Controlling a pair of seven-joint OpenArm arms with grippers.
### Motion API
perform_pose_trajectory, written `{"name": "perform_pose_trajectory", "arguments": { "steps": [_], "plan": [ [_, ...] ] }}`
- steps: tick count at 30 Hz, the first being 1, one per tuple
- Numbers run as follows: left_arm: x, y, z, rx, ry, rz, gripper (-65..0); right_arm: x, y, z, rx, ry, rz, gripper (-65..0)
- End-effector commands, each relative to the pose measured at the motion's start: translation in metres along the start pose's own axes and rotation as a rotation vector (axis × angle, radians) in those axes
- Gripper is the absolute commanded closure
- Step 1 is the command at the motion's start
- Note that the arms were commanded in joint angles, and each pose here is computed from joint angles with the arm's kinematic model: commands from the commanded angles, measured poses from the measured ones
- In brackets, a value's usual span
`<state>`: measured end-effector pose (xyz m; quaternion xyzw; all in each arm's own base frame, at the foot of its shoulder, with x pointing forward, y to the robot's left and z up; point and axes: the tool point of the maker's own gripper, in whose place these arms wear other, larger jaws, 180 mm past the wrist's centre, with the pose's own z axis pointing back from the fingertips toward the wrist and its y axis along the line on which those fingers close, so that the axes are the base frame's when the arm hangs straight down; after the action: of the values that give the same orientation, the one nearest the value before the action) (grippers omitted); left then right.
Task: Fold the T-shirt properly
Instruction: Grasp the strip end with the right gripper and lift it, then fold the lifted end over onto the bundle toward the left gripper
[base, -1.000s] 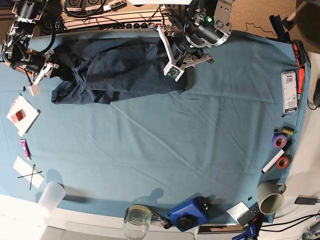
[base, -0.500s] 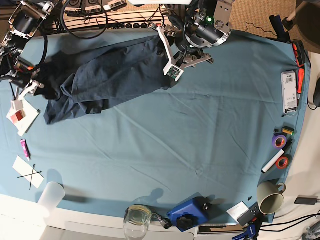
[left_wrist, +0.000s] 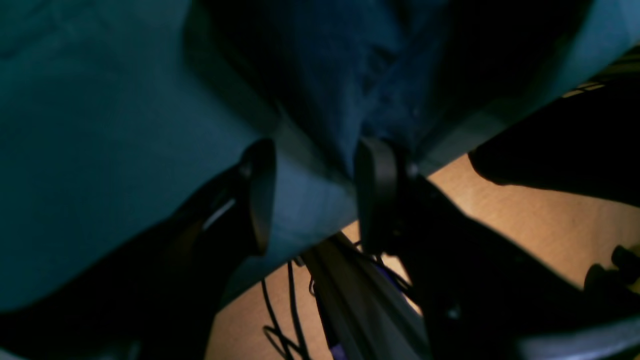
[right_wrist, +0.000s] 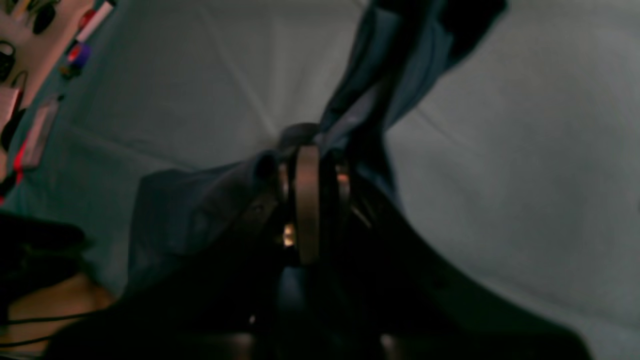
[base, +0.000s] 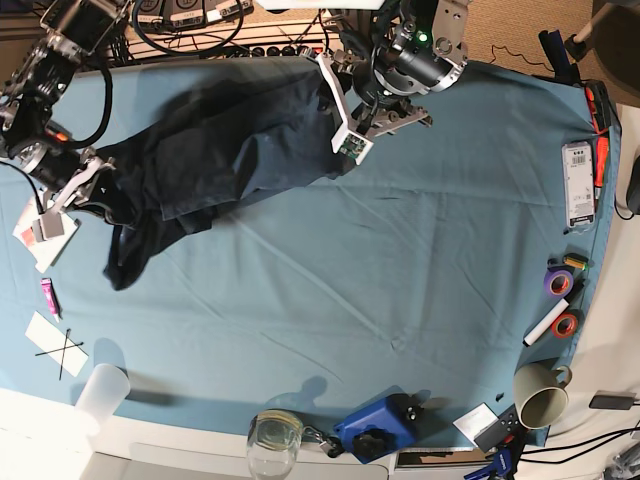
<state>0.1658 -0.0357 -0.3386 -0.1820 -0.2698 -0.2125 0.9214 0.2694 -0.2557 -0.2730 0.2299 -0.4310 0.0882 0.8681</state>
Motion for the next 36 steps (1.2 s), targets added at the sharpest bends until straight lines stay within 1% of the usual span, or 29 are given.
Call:
{"name": "perform_pose_trajectory", "arguments": {
  "steps": [1, 4, 9, 14, 16, 19, 20, 24, 26, 28, 31, 34, 36],
  "plan": [
    [0.008, -0.003, 0.005, -0.009, -0.034, 0.005, -25.3, 0.012, 0.005, 0.006, 0.004, -0.034, 0.039, 0.0],
    [0.007, 0.003, 0.011, 0.032, -0.038, 0.012, -25.3, 0.002, 0.019, 0.003, 0.028, 0.01, 0.072, 0.0],
    [0.005, 0.023, 0.034, 0.138, -0.066, -0.015, -25.3, -0.016, 0.052, -0.014, 0.125, 0.092, 0.12, 0.0],
    [-0.02, 0.037, 0.039, 0.232, -0.008, 0.017, -25.3, -0.015, 0.077, -0.021, 0.187, 0.106, 0.182, 0.0],
    [-0.027, 0.037, 0.04, 0.24, 0.012, 0.027, -25.3, -0.012, 0.087, -0.022, 0.218, 0.097, 0.197, 0.0],
    [-0.026, 0.038, 0.04, 0.247, 0.009, 0.031, -25.3, -0.01, 0.103, -0.023, 0.279, 0.082, 0.2, 0.0],
    [-0.026, 0.041, 0.041, 0.26, 0.011, 0.03, -25.3, -0.013, 0.106, -0.025, 0.29, 0.09, 0.201, 0.0],
    [-0.028, 0.059, 0.047, 0.371, 0.011, 0.054, -25.3, -0.026, 0.127, -0.035, 0.371, 0.138, 0.212, 0.0],
    [-0.028, 0.062, 0.048, 0.389, 0.013, 0.045, -25.3, -0.034, 0.139, -0.041, 0.41, 0.17, 0.222, 0.0],
    [-0.028, 0.062, 0.048, 0.389, 0.013, 0.045, -25.3, -0.044, 0.144, -0.047, 0.415, 0.214, 0.247, 0.0],
    [-0.027, 0.062, 0.048, 0.389, 0.012, 0.045, -25.3, -0.058, 0.143, -0.055, 0.384, 0.272, 0.279, 0.0],
    [-0.026, 0.062, 0.048, 0.389, 0.005, 0.043, -25.3, -0.066, 0.151, -0.063, 0.381, 0.283, 0.275, 0.0],
    [-0.026, 0.062, 0.048, 0.389, 0.004, 0.043, -25.3, -0.069, 0.161, -0.069, 0.402, 0.281, 0.266, 0.0]
  ]
}}
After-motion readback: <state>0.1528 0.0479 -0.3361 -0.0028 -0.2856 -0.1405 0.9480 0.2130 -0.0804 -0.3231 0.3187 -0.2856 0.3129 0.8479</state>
